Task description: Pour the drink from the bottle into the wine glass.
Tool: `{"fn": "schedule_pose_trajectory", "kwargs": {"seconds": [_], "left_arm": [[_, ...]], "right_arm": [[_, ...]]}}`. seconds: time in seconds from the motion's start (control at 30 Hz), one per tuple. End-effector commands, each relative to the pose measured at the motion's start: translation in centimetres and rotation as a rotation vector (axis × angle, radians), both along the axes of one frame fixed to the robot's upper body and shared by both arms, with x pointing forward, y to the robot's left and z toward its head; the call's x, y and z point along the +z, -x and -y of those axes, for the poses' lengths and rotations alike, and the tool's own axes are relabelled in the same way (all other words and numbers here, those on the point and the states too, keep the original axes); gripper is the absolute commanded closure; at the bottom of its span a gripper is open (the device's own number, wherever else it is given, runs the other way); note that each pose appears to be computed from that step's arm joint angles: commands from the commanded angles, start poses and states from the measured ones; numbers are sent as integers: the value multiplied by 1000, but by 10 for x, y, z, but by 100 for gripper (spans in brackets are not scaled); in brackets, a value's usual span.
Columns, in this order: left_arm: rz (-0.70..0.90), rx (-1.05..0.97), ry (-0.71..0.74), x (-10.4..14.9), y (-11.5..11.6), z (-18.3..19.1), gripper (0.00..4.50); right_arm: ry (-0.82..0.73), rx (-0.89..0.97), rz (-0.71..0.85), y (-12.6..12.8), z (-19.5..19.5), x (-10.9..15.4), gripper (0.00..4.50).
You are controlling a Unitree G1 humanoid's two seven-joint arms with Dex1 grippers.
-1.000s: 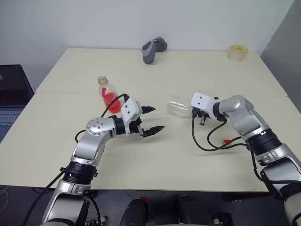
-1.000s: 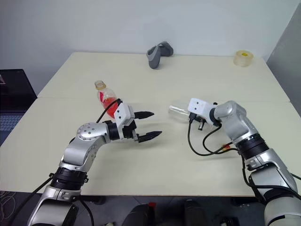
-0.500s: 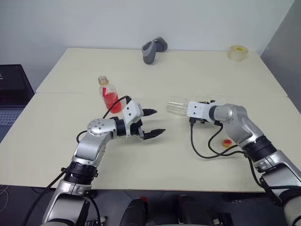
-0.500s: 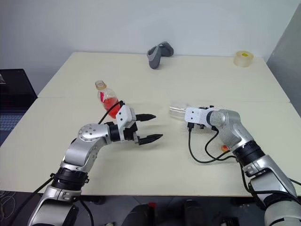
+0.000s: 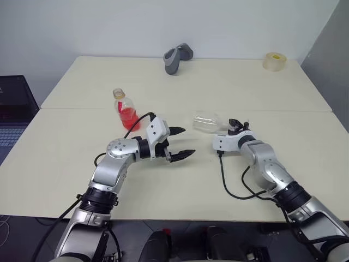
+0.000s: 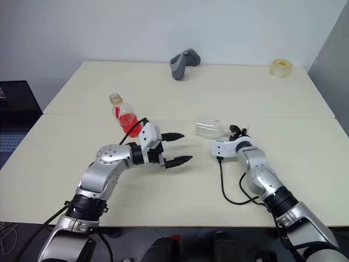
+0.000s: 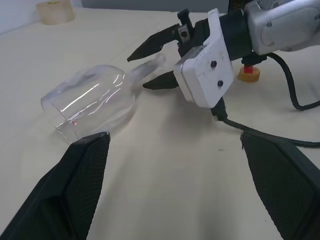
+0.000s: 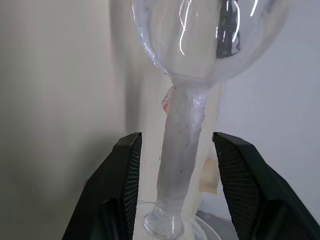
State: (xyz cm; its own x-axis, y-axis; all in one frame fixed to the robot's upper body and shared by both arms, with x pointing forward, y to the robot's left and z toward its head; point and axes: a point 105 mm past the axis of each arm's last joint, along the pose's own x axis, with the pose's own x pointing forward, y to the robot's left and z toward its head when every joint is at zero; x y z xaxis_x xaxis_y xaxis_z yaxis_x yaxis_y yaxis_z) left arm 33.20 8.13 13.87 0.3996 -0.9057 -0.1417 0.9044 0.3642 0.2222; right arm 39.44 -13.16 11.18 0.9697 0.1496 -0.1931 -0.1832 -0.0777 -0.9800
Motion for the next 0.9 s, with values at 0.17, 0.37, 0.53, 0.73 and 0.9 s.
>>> {"fn": "schedule_pose_trajectory", "kwargs": {"seconds": [0.17,0.37,0.53,0.73,0.9], "left_arm": [[60,-25,15,15,-1,8,0],[62,-19,22,15,-1,9,0],[60,-20,26,14,0,11,0],[59,-23,30,15,0,13,0],[60,-20,32,15,0,14,0]], "right_arm": [[-28,-55,103,-9,4,9,210],[-63,-68,80,0,2,5,210],[-72,-85,55,6,2,-5,210],[-96,-103,31,8,2,-13,210],[-100,-121,44,4,9,-11,292]]}}
